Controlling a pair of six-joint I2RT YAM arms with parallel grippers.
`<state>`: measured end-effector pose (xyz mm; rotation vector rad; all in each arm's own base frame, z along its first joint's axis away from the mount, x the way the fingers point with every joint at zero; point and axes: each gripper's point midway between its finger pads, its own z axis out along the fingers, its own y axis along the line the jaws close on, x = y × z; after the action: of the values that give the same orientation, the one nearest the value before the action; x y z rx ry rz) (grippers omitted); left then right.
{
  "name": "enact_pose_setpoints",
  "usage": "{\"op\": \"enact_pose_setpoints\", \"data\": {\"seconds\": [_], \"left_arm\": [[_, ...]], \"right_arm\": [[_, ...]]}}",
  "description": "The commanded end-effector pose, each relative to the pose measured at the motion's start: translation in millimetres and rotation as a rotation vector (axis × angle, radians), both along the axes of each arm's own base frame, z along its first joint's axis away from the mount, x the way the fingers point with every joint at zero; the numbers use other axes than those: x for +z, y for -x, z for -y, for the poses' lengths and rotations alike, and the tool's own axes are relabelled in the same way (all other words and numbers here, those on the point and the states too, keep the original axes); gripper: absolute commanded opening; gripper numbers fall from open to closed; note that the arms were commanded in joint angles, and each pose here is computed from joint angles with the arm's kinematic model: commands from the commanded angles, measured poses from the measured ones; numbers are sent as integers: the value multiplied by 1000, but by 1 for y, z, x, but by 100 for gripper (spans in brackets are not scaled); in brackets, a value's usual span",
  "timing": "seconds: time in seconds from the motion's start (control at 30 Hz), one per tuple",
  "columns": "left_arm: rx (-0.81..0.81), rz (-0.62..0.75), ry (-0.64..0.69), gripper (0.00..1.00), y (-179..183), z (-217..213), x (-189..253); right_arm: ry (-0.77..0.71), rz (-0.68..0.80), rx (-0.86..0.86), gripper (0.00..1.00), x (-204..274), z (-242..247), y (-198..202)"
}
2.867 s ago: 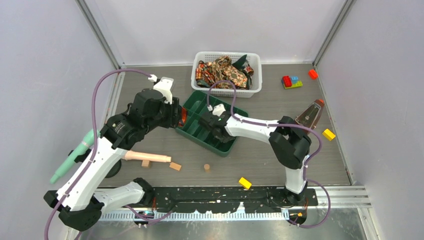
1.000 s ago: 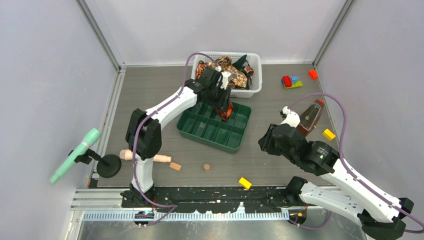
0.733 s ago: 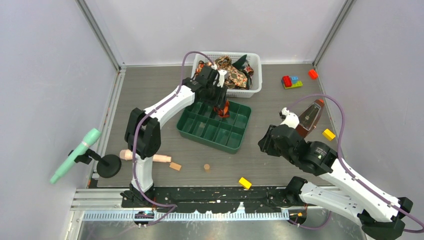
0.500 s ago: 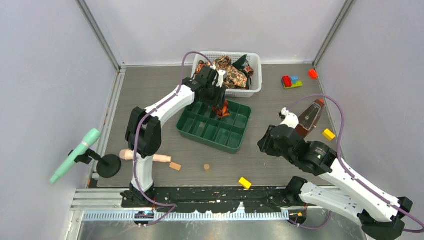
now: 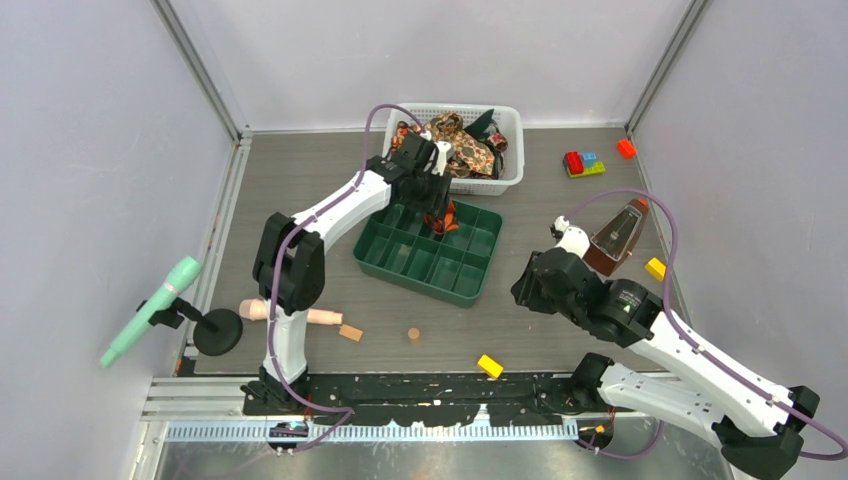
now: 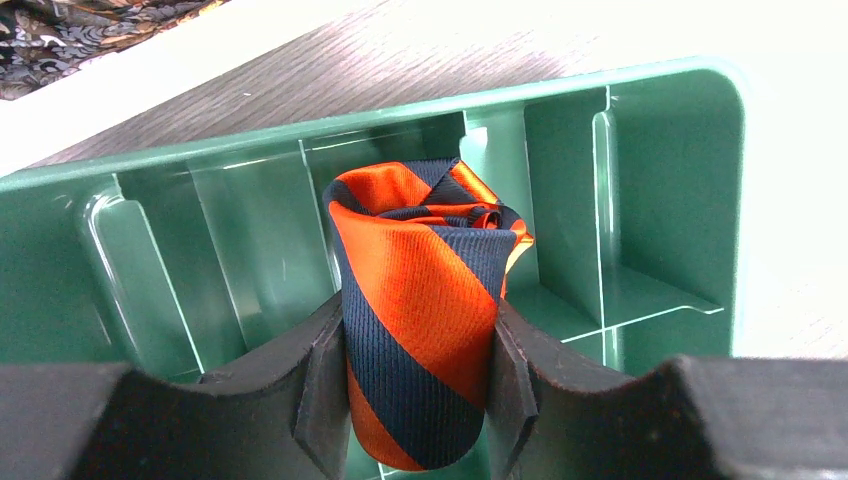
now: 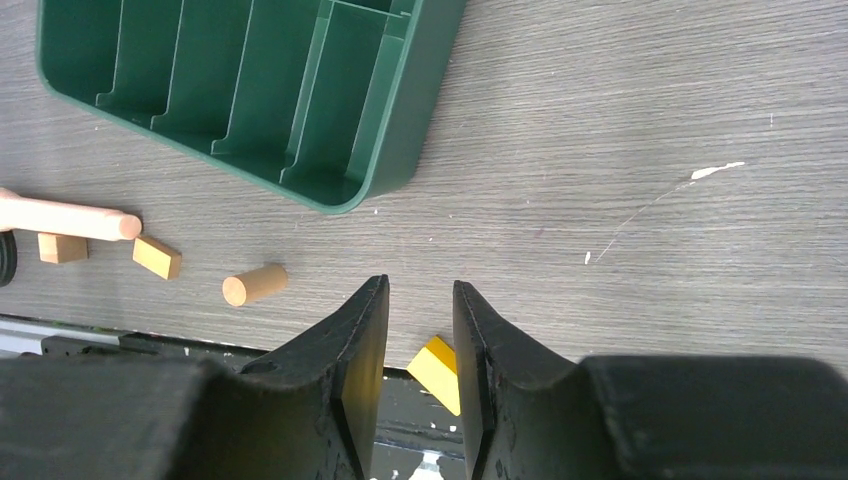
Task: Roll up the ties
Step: Place the tie in the storage box.
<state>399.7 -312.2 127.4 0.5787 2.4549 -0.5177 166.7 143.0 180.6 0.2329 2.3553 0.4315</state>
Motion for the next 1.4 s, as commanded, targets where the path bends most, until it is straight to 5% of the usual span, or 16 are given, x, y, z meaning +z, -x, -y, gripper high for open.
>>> {"op": "enact_pose_setpoints", "data": {"seconds": [0.0,1.37], "left_arm": [[41,46,-10,26,-15,-4,3],[101,59,-166,33,-8,6,-46]], "right_arm": [[-35,22,-11,36,5,-6,-5],[-31,-2,-31,38,-11,0,0]]}}
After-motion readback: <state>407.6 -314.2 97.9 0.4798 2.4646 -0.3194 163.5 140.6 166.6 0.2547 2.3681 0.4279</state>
